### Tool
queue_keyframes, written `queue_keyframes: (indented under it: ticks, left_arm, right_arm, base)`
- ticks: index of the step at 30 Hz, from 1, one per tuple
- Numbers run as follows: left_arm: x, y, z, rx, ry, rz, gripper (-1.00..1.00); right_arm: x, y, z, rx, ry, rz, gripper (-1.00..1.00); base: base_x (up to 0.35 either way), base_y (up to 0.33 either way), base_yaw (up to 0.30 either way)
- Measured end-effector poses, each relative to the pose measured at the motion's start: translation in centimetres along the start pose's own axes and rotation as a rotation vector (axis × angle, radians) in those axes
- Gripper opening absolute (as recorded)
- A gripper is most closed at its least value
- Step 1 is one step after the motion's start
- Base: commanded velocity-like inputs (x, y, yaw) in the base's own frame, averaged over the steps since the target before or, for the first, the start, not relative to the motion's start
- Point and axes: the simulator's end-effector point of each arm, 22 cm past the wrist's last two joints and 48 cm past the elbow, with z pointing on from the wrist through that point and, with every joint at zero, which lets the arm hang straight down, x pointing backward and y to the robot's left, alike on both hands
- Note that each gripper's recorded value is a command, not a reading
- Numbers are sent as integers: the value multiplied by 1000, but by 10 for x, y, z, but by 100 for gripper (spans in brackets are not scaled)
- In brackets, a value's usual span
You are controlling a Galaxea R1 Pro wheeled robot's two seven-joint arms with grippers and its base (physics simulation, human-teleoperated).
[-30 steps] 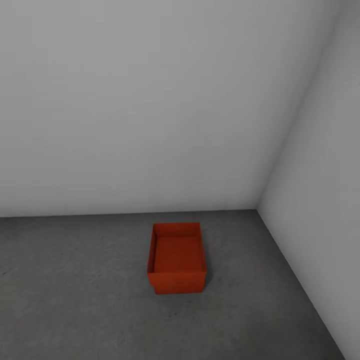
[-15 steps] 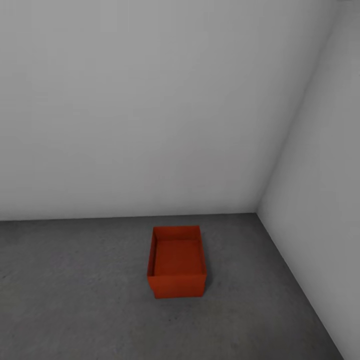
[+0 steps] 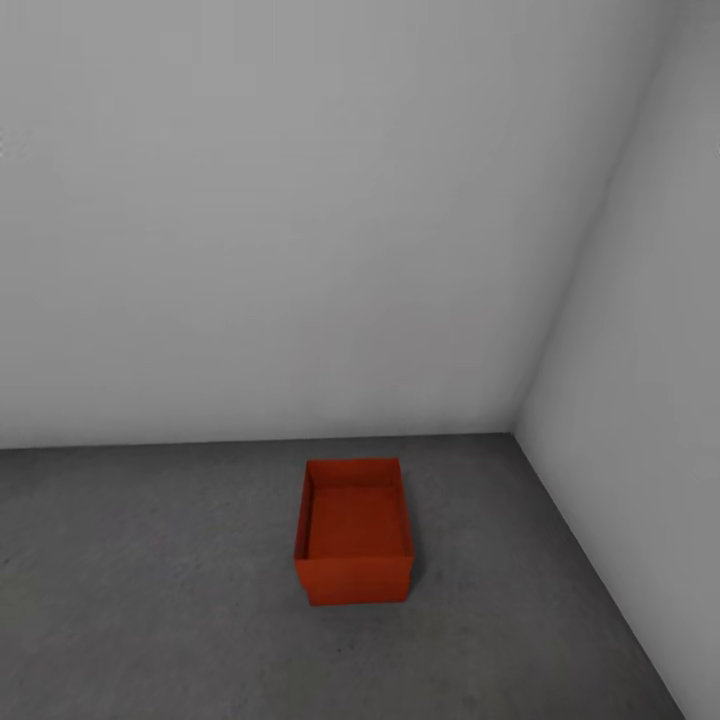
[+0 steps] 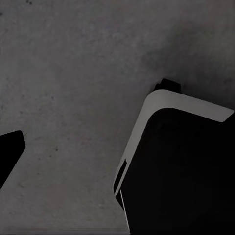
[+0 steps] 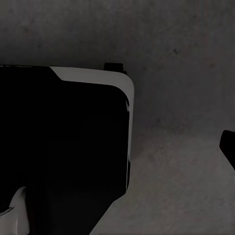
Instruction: Move the two storage containers from the living room to the garage. In the garage, place one container on the floor and stack the other container on top of it (either order is fine).
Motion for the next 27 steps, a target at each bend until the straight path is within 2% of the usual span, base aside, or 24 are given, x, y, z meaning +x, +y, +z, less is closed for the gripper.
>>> queue_keyframes:
  ticks: [4, 9, 27]
  left_arm:
    - [38, 11, 0, -2, 42, 12, 100]
    - [60, 16, -1, 8, 63, 19, 100]
    - [57, 13, -3, 20, 43, 16, 100]
  right_arm:
    - [0, 9, -1, -12, -3, 4, 100]
    - [30, 23, -3, -28, 29, 9, 100]
    - [29, 21, -6, -24, 14, 35, 100]
  base:
    - [0, 0, 0]
    - [0, 0, 0]
    - [0, 0, 0]
